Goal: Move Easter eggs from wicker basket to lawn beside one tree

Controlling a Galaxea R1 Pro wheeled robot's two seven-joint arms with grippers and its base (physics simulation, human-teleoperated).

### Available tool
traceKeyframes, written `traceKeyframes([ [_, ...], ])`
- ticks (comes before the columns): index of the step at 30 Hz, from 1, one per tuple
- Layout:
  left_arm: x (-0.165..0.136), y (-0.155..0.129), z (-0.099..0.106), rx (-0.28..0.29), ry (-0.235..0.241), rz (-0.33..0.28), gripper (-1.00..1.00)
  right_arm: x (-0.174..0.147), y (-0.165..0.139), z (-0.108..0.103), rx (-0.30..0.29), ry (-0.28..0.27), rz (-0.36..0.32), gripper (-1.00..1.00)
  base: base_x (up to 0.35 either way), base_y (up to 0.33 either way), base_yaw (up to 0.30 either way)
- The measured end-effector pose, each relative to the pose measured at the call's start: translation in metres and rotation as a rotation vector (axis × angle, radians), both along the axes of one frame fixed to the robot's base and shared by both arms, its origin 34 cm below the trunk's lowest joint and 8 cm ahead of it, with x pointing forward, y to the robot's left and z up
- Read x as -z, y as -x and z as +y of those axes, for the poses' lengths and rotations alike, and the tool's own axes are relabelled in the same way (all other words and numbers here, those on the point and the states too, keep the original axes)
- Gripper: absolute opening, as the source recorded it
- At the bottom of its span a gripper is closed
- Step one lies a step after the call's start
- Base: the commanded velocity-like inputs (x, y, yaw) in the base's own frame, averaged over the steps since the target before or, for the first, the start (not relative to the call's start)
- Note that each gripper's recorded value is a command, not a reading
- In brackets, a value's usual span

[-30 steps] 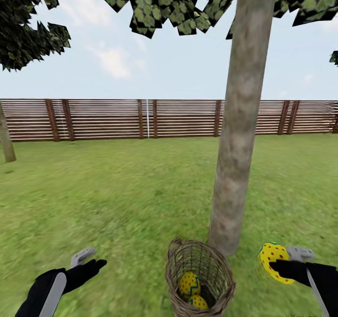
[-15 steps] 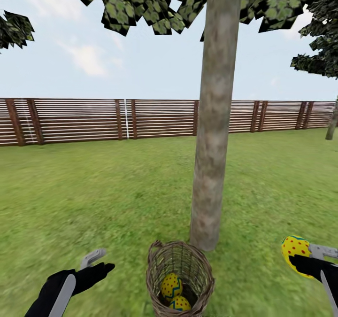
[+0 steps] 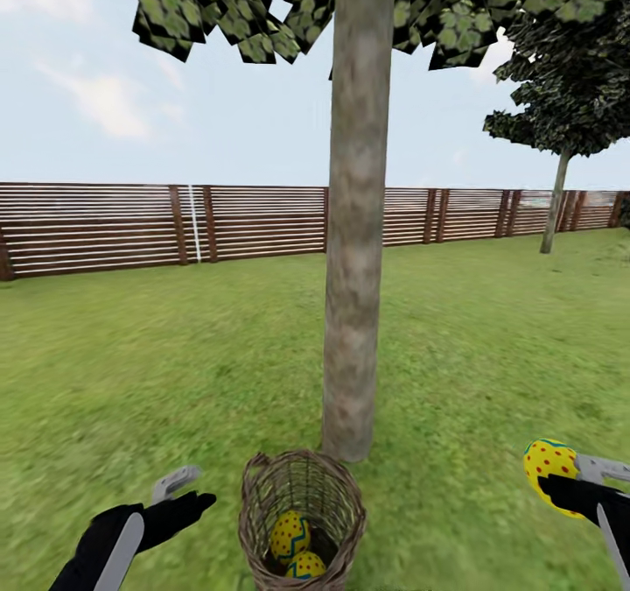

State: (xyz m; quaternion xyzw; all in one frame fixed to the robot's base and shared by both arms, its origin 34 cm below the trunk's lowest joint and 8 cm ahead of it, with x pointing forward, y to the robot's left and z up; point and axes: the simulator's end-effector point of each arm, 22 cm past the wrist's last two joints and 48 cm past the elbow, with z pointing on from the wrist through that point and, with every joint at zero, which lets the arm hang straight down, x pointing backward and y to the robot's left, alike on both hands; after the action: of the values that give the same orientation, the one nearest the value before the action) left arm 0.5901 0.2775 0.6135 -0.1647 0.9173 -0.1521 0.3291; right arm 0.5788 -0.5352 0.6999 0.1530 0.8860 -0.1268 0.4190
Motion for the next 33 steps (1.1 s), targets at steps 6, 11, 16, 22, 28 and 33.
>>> traceKeyframes([
  [6, 0.002, 0.001, 0.001, -0.001, -0.015, 0.008, 1.0, -0.001, -0.001, 0.002, -0.003, 0.0, -0.003, -1.0, 0.0, 0.0, -0.288],
  [11, 0.009, 0.008, 0.008, 0.048, -0.134, 0.043, 1.0, -0.001, -0.002, 0.006, -0.009, -0.003, -0.005, -1.0, 0.0, 0.0, -0.288],
  [16, 0.052, 0.06, 0.03, 0.1, -0.229, 0.294, 1.0, 0.001, -0.003, 0.013, -0.016, -0.016, -0.006, -1.0, 0.0, 0.0, -0.287],
  [22, 0.056, 0.065, 0.023, 0.083, -0.288, 0.325, 1.0, 0.003, -0.004, 0.021, -0.021, -0.029, -0.008, -1.0, 0.0, 0.0, -0.282],
  [28, 0.049, 0.062, 0.032, 0.028, -0.307, 0.322, 1.0, 0.002, -0.002, 0.021, -0.025, 0.039, 0.012, -1.0, 0.0, 0.0, -0.208],
  [33, 0.051, 0.062, 0.015, 0.04, -0.27, 0.325, 1.0, -0.052, -0.023, 0.006, -0.037, 0.149, -0.19, -1.0, 0.0, 0.0, -0.118],
])
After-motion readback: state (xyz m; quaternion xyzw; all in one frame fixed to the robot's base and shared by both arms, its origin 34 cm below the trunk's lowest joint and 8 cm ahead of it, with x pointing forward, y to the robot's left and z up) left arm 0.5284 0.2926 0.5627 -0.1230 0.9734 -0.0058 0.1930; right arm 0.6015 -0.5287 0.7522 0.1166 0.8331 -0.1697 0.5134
